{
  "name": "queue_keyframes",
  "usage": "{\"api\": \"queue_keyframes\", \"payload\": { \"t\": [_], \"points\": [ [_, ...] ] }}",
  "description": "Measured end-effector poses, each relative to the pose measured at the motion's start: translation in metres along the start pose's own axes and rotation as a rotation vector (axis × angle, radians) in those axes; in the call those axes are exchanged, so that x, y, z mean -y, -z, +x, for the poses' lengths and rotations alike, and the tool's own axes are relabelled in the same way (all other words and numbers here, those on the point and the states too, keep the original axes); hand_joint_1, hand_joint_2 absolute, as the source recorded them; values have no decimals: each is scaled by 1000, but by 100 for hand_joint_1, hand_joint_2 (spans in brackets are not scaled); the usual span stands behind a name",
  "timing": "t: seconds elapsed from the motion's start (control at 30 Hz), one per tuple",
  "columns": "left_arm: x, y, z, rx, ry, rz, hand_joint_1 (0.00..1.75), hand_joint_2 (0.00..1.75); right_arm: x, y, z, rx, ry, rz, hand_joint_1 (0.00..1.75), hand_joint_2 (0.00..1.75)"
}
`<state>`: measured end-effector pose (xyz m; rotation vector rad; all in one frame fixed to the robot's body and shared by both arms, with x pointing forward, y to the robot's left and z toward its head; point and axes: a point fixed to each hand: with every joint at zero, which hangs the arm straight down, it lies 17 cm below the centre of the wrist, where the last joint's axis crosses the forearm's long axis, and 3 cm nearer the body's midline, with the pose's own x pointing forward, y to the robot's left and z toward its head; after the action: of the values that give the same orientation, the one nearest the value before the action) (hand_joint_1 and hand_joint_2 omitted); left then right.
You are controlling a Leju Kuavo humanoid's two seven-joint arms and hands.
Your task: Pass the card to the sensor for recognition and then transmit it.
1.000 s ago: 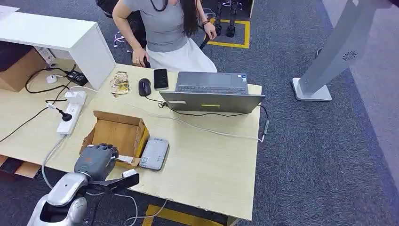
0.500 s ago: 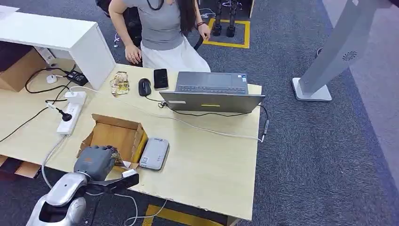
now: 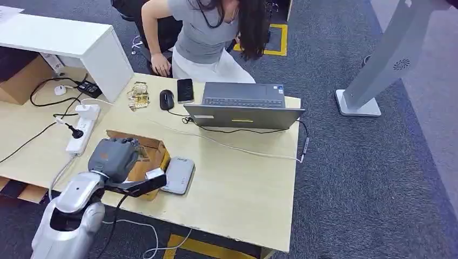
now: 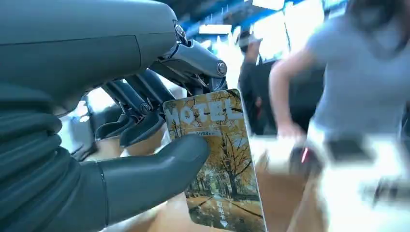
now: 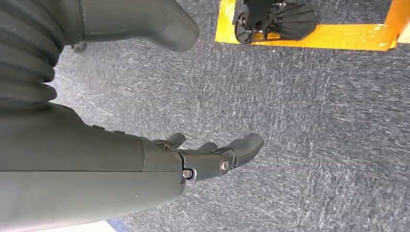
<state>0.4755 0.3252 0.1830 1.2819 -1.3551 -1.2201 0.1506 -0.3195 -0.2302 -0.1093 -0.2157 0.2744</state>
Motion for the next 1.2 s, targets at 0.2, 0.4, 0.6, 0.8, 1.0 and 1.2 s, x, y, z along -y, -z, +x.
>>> {"api": "queue_keyframes", "payload": {
  "t": [0.2, 0.4, 0.6, 0.8, 1.0, 1.2],
  "points": [
    [-55, 32, 14, 23, 0, 106, 175, 175, 1, 0, 0, 2, 1, -7, 0, 175],
    [-78, 42, 21, 28, -1, 152, 175, 175, 3, 1, 1, 2, 3, -19, 0, 175],
    [-150, 87, 51, 20, 69, 237, 175, 175, 0, 5, 3, -6, 6, -43, 0, 175],
    [-180, 121, 88, 33, 103, 252, 175, 175, -17, 10, 12, -3, -2, -24, 0, 175],
    [-180, 128, 103, 62, 119, 243, 175, 175, -26, 12, 14, -4, -15, -5, 0, 175],
    [-176, 137, 108, 44, 141, 211, 175, 175, -30, 13, 17, 2, -6, -3, 0, 175]
  ]
}}
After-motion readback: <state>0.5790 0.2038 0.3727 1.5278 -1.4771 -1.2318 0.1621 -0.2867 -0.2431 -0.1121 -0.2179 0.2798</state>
